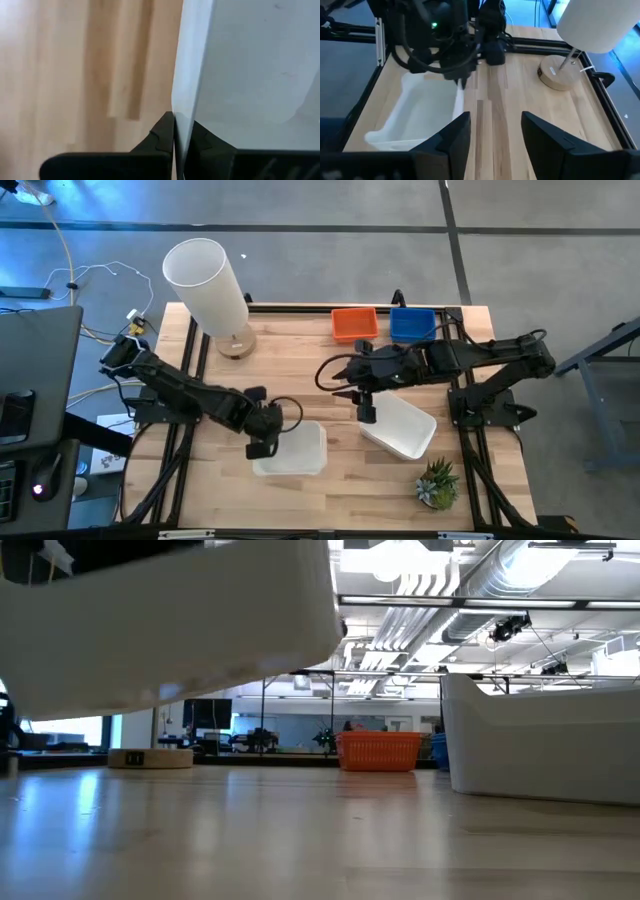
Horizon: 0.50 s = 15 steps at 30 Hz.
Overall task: Stack baskets by color
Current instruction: Stack the left white bin on top of the other white bins
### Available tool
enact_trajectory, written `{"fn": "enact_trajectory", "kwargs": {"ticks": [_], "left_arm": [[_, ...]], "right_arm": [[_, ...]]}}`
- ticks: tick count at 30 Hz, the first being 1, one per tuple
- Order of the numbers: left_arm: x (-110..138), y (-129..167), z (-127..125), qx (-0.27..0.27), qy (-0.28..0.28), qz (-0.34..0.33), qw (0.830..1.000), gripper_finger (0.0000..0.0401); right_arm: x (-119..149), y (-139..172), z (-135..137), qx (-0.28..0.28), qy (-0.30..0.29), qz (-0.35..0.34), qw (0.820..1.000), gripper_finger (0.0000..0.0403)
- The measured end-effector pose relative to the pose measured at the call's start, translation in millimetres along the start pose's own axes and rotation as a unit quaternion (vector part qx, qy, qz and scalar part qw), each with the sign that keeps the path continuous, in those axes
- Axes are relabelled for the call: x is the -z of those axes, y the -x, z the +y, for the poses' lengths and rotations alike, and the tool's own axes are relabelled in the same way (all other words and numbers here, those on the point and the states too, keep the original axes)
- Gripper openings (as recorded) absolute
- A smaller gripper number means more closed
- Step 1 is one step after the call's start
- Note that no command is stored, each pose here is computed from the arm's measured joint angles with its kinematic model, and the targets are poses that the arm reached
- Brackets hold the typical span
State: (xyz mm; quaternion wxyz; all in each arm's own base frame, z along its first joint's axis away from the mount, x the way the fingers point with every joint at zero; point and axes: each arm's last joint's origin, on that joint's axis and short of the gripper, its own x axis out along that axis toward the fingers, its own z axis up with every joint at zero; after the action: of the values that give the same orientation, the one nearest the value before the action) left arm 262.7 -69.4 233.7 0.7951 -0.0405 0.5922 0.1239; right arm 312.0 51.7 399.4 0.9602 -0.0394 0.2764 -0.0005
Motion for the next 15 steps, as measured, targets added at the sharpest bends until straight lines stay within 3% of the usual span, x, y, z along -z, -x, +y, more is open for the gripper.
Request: {"fn": "enact_trajectory", "kwargs": {"ticks": [8,15], "left_arm": [[-6,6,18,-0.025,0.019,0.031,0.999,0.0000],[-7,7,23,-0.013,0.048,0.044,0.998,0.0000]], "right_arm": [[3,-15,-11,0.003,-0.014,0.015,1.000,0.0161],[22,-64,-4,0.001,-0.010,0.093,0.996,0.0161]]}}
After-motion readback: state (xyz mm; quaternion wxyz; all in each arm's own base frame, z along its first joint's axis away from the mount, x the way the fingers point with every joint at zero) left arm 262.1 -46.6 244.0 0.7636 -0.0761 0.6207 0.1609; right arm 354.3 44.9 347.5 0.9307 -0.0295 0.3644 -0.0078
